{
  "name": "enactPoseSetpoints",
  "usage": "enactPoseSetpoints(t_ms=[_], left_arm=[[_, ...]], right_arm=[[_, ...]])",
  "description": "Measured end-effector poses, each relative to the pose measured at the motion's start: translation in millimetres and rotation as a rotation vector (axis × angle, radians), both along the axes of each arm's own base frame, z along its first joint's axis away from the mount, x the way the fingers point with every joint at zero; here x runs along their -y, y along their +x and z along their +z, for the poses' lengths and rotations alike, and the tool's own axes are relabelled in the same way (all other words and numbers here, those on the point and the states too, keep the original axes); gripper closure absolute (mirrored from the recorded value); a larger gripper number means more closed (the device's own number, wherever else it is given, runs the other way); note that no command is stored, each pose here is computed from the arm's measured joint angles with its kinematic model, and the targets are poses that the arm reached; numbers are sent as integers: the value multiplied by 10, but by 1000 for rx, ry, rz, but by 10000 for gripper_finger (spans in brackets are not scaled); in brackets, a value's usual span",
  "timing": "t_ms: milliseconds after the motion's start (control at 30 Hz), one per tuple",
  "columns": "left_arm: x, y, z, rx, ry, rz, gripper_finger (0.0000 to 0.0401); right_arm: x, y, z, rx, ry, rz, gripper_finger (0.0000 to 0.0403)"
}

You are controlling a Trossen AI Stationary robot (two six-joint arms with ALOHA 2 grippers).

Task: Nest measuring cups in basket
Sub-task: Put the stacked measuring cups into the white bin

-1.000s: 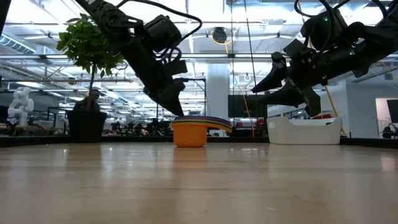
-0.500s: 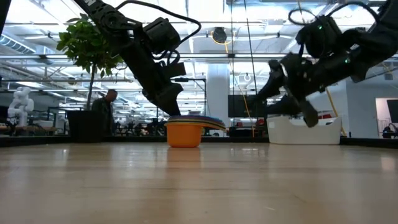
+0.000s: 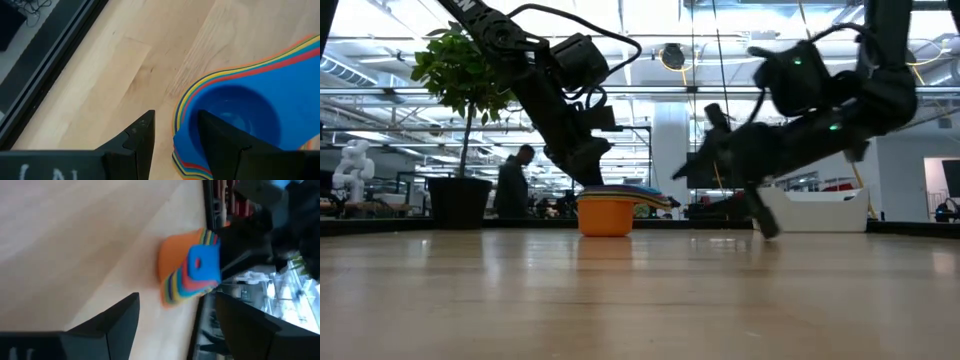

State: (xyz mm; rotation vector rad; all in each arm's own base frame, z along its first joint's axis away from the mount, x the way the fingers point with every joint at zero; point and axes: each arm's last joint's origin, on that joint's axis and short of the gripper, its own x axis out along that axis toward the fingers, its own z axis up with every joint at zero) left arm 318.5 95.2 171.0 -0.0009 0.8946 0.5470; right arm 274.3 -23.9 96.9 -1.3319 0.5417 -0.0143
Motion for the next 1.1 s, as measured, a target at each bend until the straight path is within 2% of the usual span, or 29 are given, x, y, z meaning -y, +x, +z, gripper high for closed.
enactPoseSetpoints(t_ms=[133,267,400,867,1000,1100], left_arm=[[3,-7,-6,-6,-7,6,249],[5,-13,-11,-9,-14,15,249],[11,-19,-17,-14,-20,21,249],[11,-146,-191,-21,-23,36,249],[9,-148,-197,-24,-23,37,249],[9,-152,-202,-27,-24,37,249]], right_arm=[[-73,261,-74,19,-117,-77,152],[-110,402,-131,5,-192,-112,152],[-102,424,-198,-61,-186,-115,152],[-57,416,-175,-29,-117,-168,174],[-48,409,-123,-26,-147,-195,173],[-45,377,-105,-61,-212,-174,172]])
